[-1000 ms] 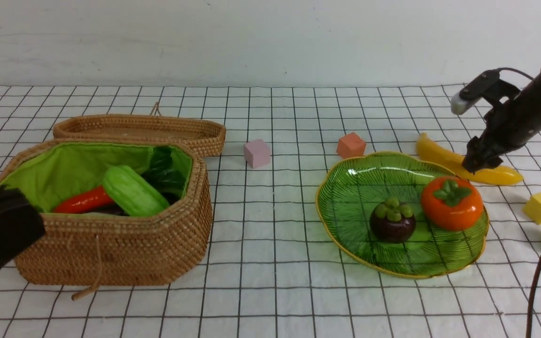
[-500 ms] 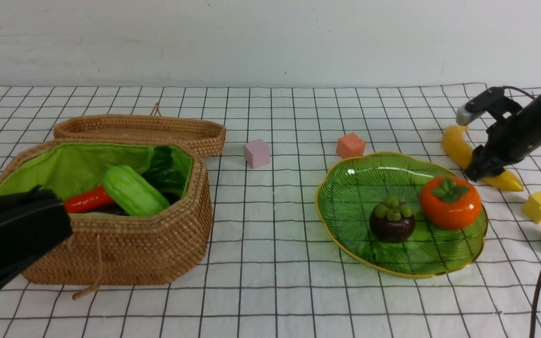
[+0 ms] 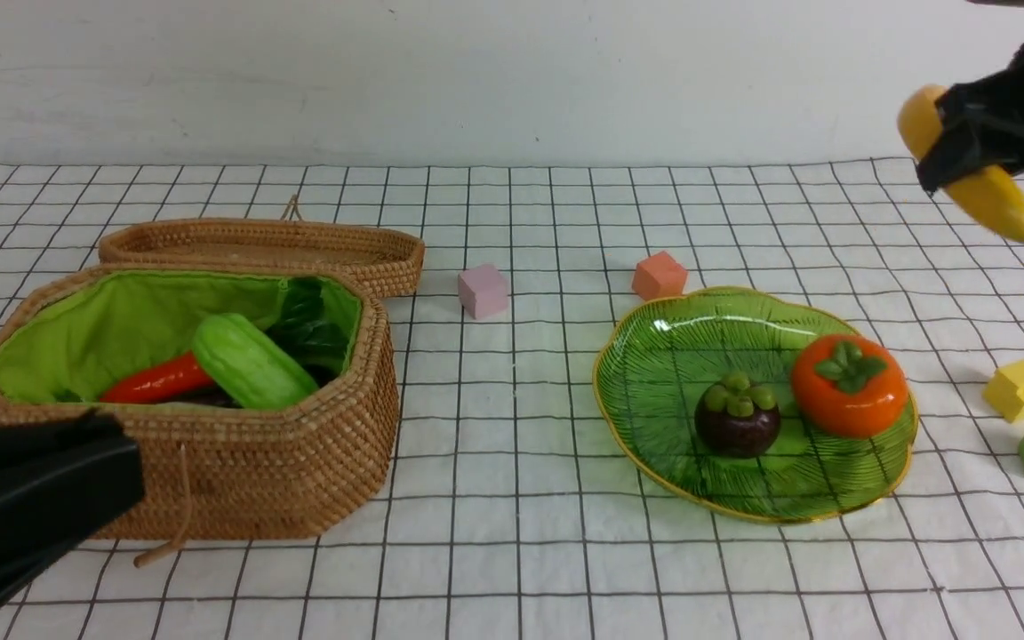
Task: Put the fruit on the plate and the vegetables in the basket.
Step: Use the right arm to grab a banana and put it into the right plate
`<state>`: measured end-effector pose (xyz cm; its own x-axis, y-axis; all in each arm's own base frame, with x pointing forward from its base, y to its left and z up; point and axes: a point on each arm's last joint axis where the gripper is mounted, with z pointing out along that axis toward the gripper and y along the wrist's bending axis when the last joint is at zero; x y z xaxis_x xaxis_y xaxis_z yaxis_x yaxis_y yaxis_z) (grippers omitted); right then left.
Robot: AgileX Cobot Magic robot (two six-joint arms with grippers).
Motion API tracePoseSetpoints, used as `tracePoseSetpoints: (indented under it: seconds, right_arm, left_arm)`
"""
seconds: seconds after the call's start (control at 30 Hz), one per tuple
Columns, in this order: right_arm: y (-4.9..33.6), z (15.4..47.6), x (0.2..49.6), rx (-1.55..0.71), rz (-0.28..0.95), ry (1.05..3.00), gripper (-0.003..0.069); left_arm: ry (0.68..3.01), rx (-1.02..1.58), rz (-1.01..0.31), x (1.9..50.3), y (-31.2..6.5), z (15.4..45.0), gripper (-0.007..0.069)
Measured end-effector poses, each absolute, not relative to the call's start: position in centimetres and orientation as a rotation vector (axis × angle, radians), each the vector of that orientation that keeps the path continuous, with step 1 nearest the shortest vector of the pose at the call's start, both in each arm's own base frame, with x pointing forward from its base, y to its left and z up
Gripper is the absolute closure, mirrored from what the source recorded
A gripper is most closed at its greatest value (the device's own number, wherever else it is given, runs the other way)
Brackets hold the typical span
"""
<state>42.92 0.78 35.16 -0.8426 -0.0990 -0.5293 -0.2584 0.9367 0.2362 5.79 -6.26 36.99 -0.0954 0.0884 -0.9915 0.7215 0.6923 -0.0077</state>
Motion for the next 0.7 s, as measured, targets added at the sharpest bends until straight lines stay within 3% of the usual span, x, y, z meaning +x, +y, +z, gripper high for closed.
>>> tracePoseSetpoints:
  seconds: [0.1,0.2,0.27,0.53,0.6,0.7]
  right_arm:
    - [4.4,33.7,42.0,-0.214,0.499,2.648,0.0330]
    - [10.6,29.5,41.0,-0.155,0.591,2.768,0.0330]
    - [12.5,28.0,41.1,-0.100,0.600,2.776,0.0330]
    - [13.8,23.5,43.1,0.303,0.597,2.791,0.0329]
    - [13.8,22.6,43.3,0.328,0.590,2.809,0.0302]
    - [13.9,22.4,43.5,0.335,0.593,2.803,0.0197]
  left_arm:
    - [1.623,0.699,-0.608,5.7,-6.3,36.8,0.0578]
    - [1.655,0.733,-0.614,5.5,-6.4,36.4,0.0578]
    - [1.663,0.742,-0.615,5.4,-6.4,36.3,0.0578]
    - [1.694,0.775,-0.622,5.2,-6.5,36.0,0.0575]
    - [1.703,0.784,-0.625,5.2,-6.5,35.9,0.0573]
    - [1.707,0.790,-0.624,5.1,-6.5,35.8,0.0572]
